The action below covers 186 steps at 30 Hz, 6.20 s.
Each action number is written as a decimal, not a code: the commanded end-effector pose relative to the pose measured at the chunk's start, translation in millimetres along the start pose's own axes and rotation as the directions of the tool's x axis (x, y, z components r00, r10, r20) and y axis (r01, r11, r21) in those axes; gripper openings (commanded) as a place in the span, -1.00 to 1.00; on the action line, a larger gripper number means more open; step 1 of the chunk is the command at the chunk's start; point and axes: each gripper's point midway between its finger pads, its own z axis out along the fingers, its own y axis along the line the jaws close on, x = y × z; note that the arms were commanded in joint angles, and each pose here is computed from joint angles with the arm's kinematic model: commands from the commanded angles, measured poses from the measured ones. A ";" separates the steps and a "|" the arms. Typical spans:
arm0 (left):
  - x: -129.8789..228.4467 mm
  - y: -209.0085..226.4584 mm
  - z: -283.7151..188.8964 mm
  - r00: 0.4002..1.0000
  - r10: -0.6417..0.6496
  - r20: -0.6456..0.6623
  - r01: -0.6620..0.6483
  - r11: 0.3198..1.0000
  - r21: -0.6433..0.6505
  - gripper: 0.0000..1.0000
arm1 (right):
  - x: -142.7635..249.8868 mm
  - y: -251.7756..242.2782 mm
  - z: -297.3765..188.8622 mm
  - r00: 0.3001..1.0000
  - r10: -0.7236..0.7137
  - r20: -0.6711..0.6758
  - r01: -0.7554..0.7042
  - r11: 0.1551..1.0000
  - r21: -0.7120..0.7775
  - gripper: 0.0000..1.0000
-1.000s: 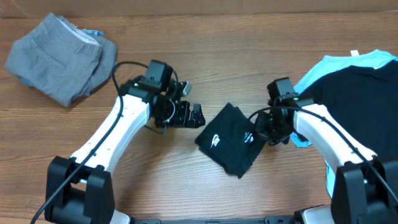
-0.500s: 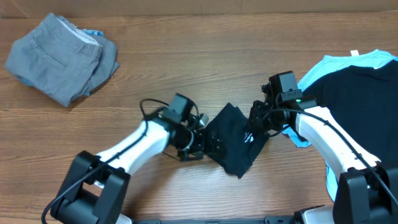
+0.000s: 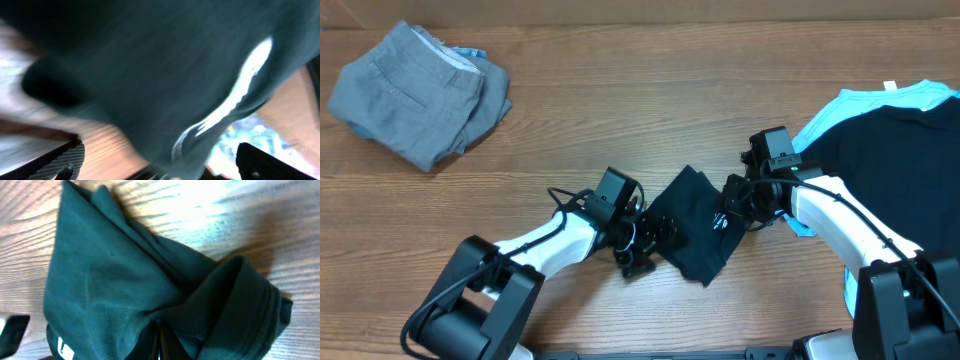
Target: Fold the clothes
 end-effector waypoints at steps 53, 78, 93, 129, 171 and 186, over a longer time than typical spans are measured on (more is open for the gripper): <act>-230.1 -48.7 -497.2 0.192 0.411 0.891 -0.398 0.863 -0.312 -0.92 | 2.3 40.5 -128.3 0.979 -0.013 0.201 0.035 0.993 -0.109 -0.92; -272.7 -13.3 -534.8 0.222 0.229 0.948 -0.535 0.841 -0.078 -0.92 | 12.7 24.2 -125.1 0.986 0.006 0.165 0.000 0.999 -0.037 -0.92; -323.4 -10.8 -486.9 0.227 0.294 0.929 -0.534 0.835 -0.134 -0.92 | 19.2 18.7 -124.0 0.990 0.016 0.140 -0.014 1.000 -0.015 -0.92; 38.8 -131.3 -475.9 0.044 0.809 0.586 -0.428 0.545 -0.721 1.00 | 23.2 74.2 -279.6 0.755 -0.261 0.601 0.377 0.923 -0.073 -0.80; 113.4 -58.8 -408.5 0.342 0.842 0.418 -0.413 0.534 -0.738 1.00 | 27.1 85.7 -326.3 0.319 -0.455 0.832 0.623 0.762 0.178 1.00; 113.4 -58.8 -408.5 0.342 0.842 0.418 -0.413 0.534 -0.738 1.00 | 73.1 27.3 -247.2 0.209 -0.420 0.883 0.632 0.747 0.205 1.00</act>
